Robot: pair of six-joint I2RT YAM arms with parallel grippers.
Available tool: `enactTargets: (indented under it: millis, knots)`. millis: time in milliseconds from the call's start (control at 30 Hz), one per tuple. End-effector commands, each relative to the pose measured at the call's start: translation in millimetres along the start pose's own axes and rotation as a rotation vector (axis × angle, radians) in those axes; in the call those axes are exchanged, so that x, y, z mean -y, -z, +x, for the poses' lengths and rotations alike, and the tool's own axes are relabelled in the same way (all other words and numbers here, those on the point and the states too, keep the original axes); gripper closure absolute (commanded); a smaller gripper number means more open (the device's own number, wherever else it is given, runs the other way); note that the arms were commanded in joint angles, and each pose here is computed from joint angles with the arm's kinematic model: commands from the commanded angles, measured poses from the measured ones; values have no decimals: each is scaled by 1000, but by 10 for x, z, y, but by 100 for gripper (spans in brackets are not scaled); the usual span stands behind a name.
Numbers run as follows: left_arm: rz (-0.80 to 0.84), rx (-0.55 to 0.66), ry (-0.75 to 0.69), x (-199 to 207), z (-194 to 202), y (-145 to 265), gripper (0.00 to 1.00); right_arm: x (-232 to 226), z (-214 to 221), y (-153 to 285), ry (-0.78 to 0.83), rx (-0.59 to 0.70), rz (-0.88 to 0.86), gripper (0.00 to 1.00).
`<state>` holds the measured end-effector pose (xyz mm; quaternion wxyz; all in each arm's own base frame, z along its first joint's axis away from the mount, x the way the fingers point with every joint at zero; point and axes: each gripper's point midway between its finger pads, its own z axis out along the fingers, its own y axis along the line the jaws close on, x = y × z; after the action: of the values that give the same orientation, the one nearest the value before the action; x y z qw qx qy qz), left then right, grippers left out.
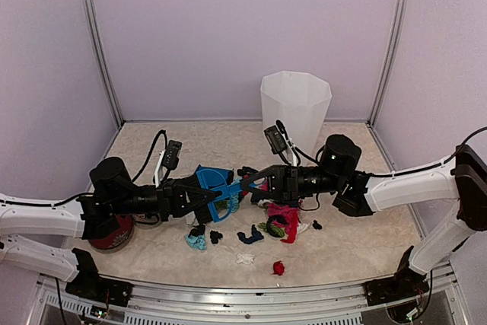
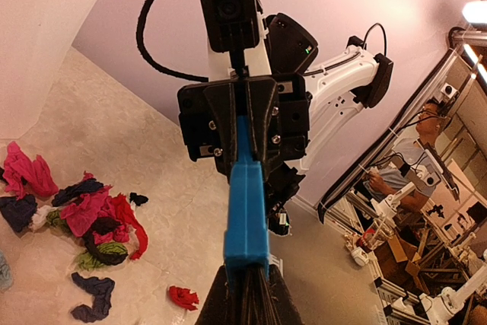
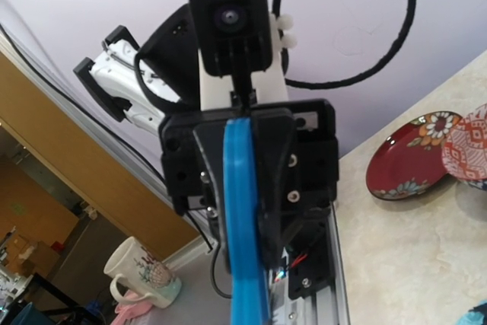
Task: Sweep away the paper scraps from the table
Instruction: Pass from the left arm to the right, then pick up the dustpan from the center of the board.
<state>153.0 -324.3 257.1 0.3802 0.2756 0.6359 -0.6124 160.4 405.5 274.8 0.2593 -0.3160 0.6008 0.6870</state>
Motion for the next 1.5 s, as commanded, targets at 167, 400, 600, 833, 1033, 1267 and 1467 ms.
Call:
enactTargets:
  millis: [167,400,600,833,1033,1267,1467]
  knots:
    - [-39,13,-8,-45,-27,9,49,-92,-64,-5,13,14,-3,100]
    - [-188,54,3,-252,-104,102,2,43,-120,129,58,43,153,100]
    - [-468,121,58,-690,-165,324,1,211,-230,412,152,73,391,100]
    - [-773,31,74,-1149,-168,391,1,338,-368,966,297,136,700,100]
    - [-978,-41,98,-1435,-165,471,1,395,-472,1151,393,128,821,100]
    - [-1116,-91,102,-1587,-158,606,1,469,-432,1116,408,86,830,100]
    - [-1179,-170,76,-1712,-153,630,1,490,-374,1020,379,55,790,100]
